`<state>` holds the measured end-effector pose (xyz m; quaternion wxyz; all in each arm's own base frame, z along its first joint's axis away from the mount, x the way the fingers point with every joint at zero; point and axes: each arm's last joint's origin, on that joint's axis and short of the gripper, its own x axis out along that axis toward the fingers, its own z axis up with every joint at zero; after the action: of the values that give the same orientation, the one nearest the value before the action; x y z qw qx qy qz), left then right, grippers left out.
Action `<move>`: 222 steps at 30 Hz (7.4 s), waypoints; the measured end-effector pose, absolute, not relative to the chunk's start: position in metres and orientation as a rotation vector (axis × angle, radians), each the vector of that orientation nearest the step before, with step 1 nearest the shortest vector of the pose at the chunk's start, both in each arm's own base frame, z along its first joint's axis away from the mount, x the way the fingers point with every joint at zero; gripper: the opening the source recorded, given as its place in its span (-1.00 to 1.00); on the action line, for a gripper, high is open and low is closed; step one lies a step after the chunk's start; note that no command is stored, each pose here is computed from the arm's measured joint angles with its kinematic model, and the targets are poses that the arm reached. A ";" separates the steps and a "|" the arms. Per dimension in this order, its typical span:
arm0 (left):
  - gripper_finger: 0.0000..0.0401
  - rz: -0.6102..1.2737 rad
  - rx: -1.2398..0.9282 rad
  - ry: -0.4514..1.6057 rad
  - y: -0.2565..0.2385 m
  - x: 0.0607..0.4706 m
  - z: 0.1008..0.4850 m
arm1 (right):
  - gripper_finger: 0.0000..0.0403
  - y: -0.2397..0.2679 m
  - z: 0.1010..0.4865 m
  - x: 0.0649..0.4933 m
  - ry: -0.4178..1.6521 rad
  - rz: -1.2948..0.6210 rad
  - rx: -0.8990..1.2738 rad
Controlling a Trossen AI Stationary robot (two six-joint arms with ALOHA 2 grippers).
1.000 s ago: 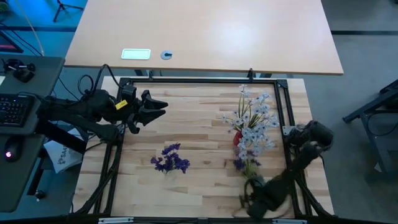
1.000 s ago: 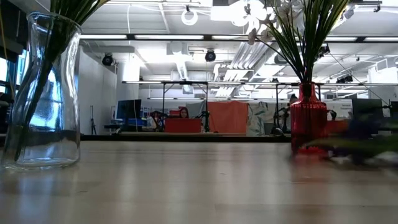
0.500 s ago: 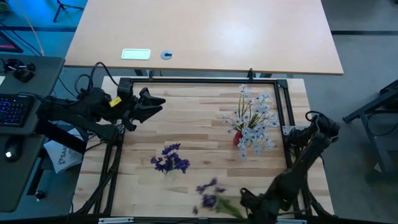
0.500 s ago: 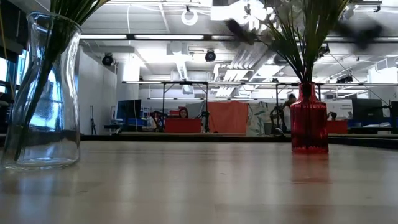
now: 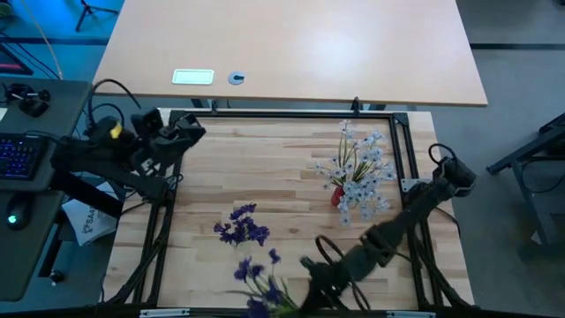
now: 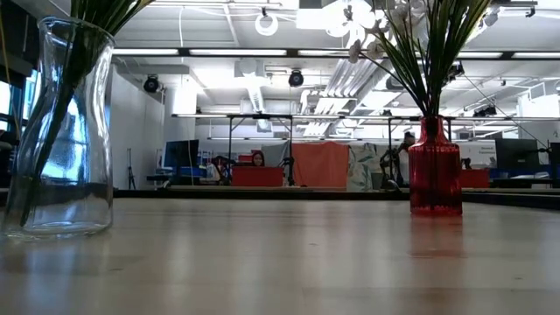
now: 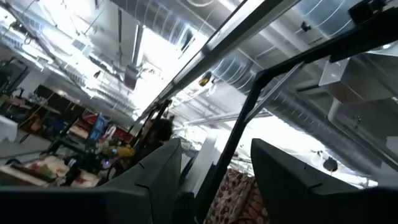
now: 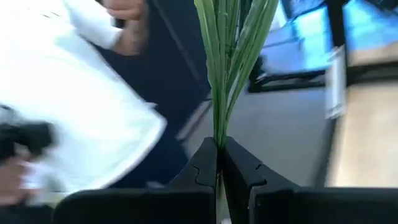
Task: Sort flowers into vase by color
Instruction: Put the violet flowers into the transparent vase, then return to Home Position
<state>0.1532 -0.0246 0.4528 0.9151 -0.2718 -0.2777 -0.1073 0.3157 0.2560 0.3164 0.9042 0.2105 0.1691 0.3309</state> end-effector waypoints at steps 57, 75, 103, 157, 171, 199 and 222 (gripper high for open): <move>-0.10 -0.193 -0.548 -0.481 -0.018 0.120 0.450 | -1.00 0.176 0.268 0.472 0.098 0.054 -0.079; -0.10 -0.185 -0.550 -0.483 -0.018 0.119 0.450 | -0.78 0.170 0.268 0.472 0.135 0.040 -0.078; -0.10 -0.109 -0.453 -0.489 -0.017 0.121 0.449 | 0.51 0.131 0.389 0.374 0.295 -0.067 -0.130; -1.00 0.166 -0.507 -0.254 0.007 0.110 0.189 | -1.00 0.125 0.468 0.185 0.325 -0.206 0.367; -1.00 0.141 -0.511 -0.248 0.006 0.109 0.189 | -1.00 0.154 0.427 0.126 0.527 -0.175 0.441; -1.00 0.143 -0.509 -0.241 0.006 0.109 0.188 | -1.00 0.099 0.155 0.139 0.384 0.119 0.451; -1.00 0.143 -0.510 -0.241 0.006 0.109 0.188 | -1.00 0.043 0.140 0.156 0.332 -0.199 0.351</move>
<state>0.1095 0.0061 0.1883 0.9581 -0.2512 -0.1188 0.0703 0.1561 0.0429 0.1401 0.9660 0.1737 0.1641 -0.0985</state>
